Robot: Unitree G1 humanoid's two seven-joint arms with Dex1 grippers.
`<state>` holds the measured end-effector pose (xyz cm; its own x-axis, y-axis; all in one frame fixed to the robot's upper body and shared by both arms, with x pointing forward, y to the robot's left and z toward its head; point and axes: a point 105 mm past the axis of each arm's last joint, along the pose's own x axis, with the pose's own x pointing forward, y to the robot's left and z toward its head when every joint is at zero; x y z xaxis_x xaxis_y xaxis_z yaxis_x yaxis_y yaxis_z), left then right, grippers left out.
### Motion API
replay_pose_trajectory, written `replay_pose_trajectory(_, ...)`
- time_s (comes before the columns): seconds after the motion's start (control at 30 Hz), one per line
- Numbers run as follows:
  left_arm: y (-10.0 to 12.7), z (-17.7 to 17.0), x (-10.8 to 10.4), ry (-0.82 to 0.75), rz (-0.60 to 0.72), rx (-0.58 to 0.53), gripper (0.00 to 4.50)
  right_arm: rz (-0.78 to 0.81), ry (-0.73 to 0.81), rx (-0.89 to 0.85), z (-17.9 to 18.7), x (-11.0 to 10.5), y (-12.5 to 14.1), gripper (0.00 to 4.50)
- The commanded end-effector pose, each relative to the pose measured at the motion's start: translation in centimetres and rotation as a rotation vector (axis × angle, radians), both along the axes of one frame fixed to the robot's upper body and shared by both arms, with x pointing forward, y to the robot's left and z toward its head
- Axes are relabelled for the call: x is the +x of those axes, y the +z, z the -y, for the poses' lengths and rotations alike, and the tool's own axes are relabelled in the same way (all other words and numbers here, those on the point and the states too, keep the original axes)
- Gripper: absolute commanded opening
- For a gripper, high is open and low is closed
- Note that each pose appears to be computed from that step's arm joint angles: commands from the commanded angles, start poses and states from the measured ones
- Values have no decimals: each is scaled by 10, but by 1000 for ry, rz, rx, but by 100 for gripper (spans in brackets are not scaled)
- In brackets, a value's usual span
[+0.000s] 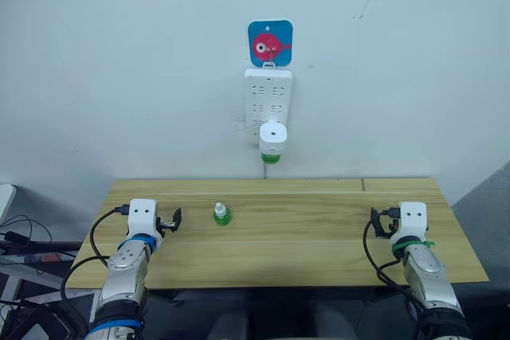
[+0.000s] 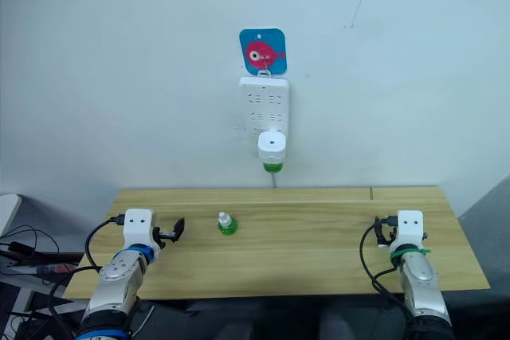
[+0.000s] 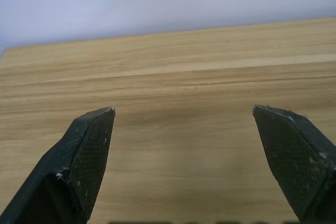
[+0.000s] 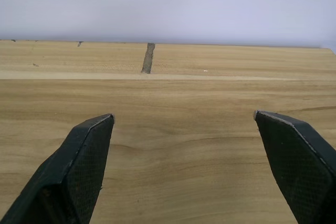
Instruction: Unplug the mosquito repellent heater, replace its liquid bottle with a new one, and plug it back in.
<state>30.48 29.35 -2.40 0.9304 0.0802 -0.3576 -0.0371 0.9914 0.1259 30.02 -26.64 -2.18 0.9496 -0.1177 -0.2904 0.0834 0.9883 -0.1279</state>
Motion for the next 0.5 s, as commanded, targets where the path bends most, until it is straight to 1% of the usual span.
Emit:
replay_pose_trajectory(0.03,17,-7,4,2,58,-5,450,45,15,-22,-1,5,14,446)
replay_pose_trajectory(0.13,21,-8,3,-5,69,-26,450,45,15,-21,-1,4,14,446)
replay_pose_trajectory(0.3,42,-6,3,-83,117,-54,450,67,55,-21,-7,5,24,446)
replay_pose_trajectory(0.4,72,1,4,-223,171,-70,450,115,159,-7,-21,9,48,446)
replay_pose_trajectory(0.5,102,11,5,-363,203,-77,450,173,287,17,-39,12,81,446)
